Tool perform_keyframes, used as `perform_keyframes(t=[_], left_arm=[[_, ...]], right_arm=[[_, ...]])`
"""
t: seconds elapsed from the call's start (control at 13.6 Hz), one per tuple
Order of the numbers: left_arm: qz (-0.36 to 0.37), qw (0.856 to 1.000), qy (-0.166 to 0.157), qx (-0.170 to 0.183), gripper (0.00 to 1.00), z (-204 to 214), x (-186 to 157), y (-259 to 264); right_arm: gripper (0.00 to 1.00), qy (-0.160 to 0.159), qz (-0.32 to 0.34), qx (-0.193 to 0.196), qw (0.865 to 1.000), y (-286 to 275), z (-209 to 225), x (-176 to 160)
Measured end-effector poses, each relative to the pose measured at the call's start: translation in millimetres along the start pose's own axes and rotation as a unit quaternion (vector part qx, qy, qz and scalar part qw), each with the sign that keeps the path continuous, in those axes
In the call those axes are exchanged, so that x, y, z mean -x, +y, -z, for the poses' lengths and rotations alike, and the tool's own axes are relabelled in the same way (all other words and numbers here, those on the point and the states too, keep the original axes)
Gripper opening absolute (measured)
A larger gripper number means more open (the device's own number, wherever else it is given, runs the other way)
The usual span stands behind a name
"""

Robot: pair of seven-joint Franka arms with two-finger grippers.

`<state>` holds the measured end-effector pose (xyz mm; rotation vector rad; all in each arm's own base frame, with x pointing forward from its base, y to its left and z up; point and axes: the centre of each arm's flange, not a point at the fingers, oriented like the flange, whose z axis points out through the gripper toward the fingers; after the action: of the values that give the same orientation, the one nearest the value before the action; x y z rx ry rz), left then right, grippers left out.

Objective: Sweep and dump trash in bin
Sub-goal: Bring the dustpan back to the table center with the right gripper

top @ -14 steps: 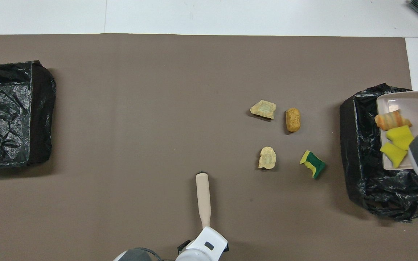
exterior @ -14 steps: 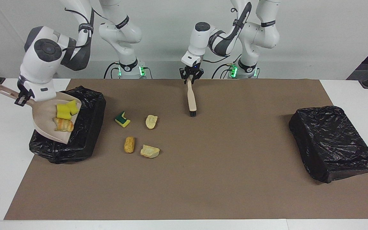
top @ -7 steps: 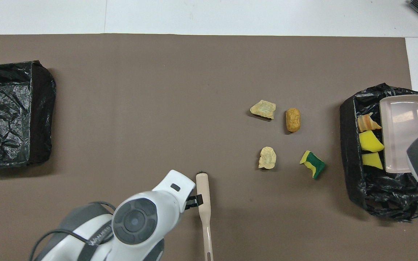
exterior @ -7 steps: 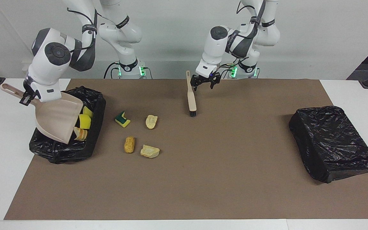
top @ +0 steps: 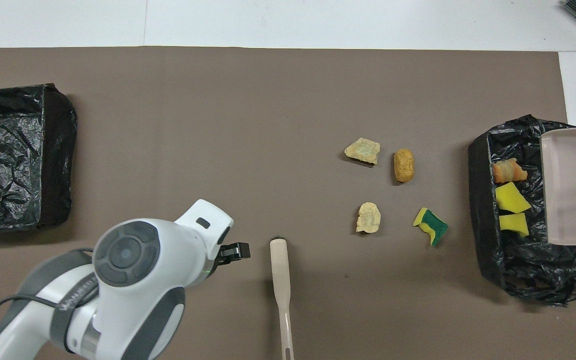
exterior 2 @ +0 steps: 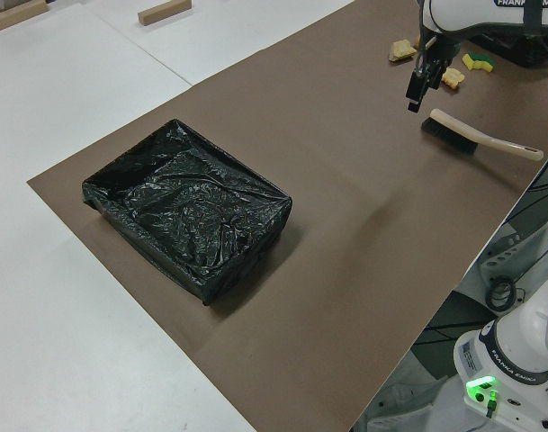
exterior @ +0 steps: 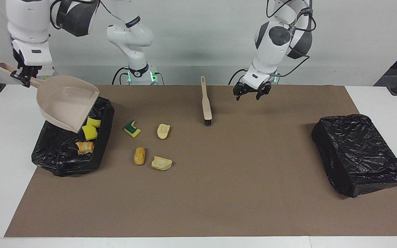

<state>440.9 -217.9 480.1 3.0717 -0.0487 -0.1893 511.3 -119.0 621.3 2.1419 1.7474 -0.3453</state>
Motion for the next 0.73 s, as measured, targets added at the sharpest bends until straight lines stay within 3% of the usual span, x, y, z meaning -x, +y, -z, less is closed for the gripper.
perform_keyframes(t=[0.22,0.44,0.59,0.73], left_arm=[[-0.039,0.999,-0.004,-0.008,1.0,34.2,-15.2,-42.7],[-0.064,0.998,0.006,-0.024,1.0,69.4,-24.2,-75.5],[-0.071,0.997,0.021,-0.028,1.0,96.4,-27.2,-88.4],[-0.064,0.997,0.033,-0.03,1.0,118.7,-29.9,-104.9]], right_arm=[[0.33,0.048,-0.067,0.008,0.997,-0.1,24.9,-100.5],[0.33,0.079,-0.158,-0.018,0.984,-6.5,25.0,-202.1],[0.33,0.097,-0.234,-0.043,0.966,-8.4,13.1,-265.8],[0.33,0.126,-0.309,-0.078,0.939,-6.4,8.3,-323.5]])
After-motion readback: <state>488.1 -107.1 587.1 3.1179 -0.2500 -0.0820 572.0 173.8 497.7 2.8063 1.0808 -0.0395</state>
